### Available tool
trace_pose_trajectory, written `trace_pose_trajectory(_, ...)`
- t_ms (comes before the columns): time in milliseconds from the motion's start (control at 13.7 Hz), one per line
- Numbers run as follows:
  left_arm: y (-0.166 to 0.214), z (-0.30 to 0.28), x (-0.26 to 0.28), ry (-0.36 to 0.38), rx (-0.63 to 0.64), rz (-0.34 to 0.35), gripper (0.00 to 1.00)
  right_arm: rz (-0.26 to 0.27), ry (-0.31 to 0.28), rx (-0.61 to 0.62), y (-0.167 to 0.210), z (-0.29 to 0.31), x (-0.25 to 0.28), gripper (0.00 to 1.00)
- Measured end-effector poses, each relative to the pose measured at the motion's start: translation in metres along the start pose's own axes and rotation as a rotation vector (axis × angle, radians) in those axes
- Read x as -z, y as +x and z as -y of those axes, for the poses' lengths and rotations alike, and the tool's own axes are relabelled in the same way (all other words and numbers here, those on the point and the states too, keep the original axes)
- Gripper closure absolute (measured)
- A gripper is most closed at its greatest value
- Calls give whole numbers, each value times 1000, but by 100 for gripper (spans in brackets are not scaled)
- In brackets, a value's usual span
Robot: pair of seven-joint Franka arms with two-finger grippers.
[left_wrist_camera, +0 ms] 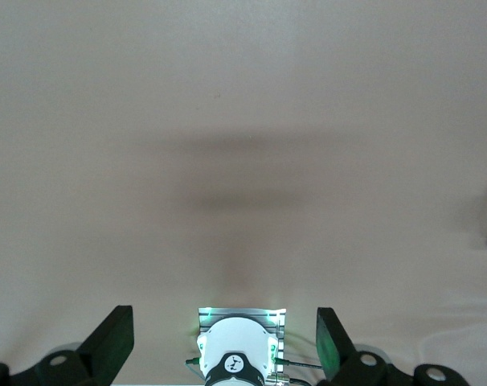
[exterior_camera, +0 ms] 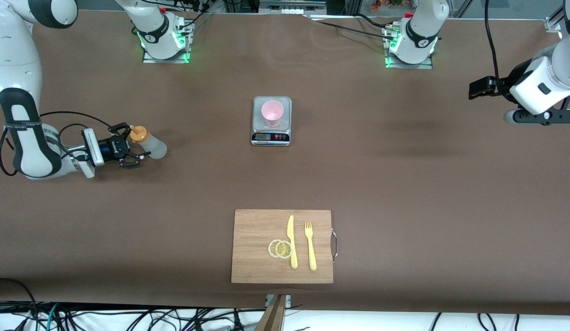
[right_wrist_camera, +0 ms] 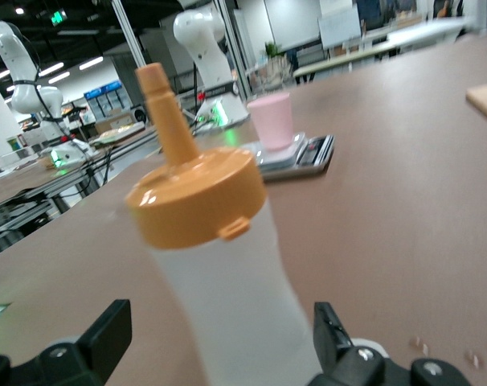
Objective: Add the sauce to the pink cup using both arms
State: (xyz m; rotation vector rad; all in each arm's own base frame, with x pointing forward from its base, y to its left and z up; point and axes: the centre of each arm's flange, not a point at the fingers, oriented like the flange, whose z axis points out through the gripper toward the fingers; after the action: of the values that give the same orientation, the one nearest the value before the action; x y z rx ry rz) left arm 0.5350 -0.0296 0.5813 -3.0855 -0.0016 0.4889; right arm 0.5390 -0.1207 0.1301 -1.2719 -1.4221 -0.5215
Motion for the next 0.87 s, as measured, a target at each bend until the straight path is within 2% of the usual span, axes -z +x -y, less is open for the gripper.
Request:
trace_pose_trajectory(218, 0, 0, 0, 0, 0, 0, 0, 102, 29, -94, 8, 13, 23, 0)
trace_pose_trajectory(291, 0, 0, 0, 0, 0, 0, 0, 157, 30, -130, 18, 16, 33, 0)
trace_pose_trajectory(364, 0, 0, 0, 0, 0, 0, 0, 235, 17, -169, 33, 19, 47, 0)
trace_pose_trajectory(509, 0, 0, 0, 0, 0, 0, 0, 396, -33, -245, 74, 22, 69, 0)
trace_pose_trajectory(582, 0, 0, 0, 0, 0, 0, 0, 458, -60, -285, 97, 23, 75, 0)
trace_pose_trajectory(728, 0, 0, 0, 0, -1, 0, 0, 578, -120, -382, 141, 24, 76, 0)
trace_pose_trajectory(873, 0, 0, 1, 0, -1, -3, 0, 672, -180, -485, 180, 23, 69, 0)
